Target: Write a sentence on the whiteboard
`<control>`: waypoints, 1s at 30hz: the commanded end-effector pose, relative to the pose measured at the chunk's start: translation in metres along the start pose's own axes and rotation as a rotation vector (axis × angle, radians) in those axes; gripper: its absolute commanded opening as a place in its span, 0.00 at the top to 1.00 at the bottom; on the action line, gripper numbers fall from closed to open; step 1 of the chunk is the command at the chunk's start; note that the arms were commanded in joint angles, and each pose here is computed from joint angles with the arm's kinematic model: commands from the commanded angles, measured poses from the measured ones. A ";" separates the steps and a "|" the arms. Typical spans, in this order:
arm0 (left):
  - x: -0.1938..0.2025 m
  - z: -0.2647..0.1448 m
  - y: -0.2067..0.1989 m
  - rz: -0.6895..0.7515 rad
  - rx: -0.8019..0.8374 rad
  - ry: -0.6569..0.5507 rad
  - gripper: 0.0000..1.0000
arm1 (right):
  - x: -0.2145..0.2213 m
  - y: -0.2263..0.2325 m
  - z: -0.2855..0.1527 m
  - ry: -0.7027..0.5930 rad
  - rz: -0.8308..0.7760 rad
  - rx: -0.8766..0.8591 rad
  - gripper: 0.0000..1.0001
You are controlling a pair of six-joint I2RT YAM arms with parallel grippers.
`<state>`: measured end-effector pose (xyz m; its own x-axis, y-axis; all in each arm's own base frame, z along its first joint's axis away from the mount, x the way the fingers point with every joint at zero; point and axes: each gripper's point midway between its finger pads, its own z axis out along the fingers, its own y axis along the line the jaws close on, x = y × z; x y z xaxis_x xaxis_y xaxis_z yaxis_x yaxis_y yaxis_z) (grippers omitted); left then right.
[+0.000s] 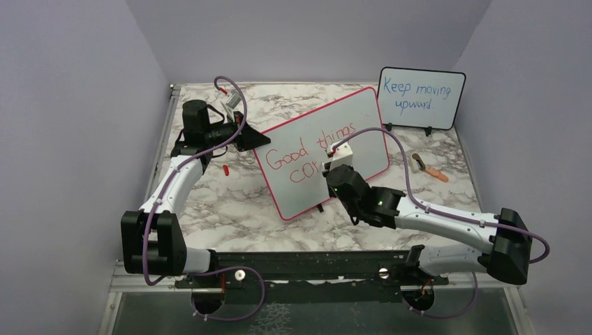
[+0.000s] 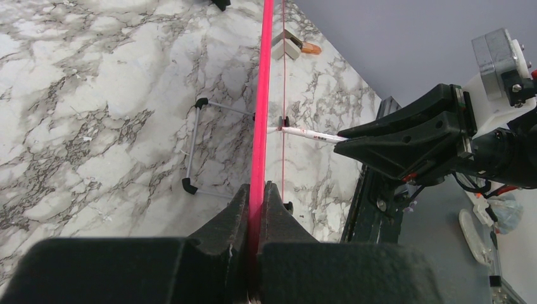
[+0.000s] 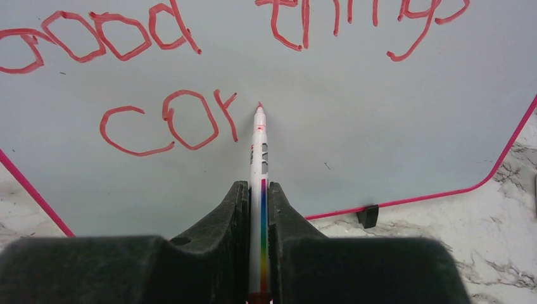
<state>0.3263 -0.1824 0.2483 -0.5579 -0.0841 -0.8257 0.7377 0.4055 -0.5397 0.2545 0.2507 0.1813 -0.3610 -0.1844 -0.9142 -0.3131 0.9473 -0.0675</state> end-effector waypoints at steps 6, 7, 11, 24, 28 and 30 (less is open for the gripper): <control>0.024 0.005 0.031 -0.031 -0.110 0.045 1.00 | -0.023 0.008 -0.012 -0.054 0.020 -0.089 0.99; 0.024 0.005 0.031 -0.031 -0.109 0.045 1.00 | -0.023 0.011 -0.011 -0.054 0.012 -0.103 0.99; 0.024 0.005 0.031 -0.031 -0.108 0.046 1.00 | -0.017 0.019 -0.005 -0.026 -0.012 -0.117 0.99; 0.025 0.005 0.031 -0.034 -0.109 0.048 1.00 | -0.021 0.019 0.005 -0.048 -0.023 -0.080 0.99; 0.024 0.005 0.030 -0.032 -0.109 0.047 1.00 | -0.021 0.014 0.005 -0.054 -0.022 -0.050 0.99; 0.025 0.005 0.031 -0.034 -0.109 0.048 1.00 | -0.024 0.011 0.005 -0.062 -0.018 -0.038 0.99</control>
<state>0.3270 -0.1822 0.2474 -0.5597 -0.0845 -0.8244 0.7360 0.4065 -0.5413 0.2519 0.2650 0.1829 -0.3404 -0.2339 -0.9107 -0.4017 0.9119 -0.0840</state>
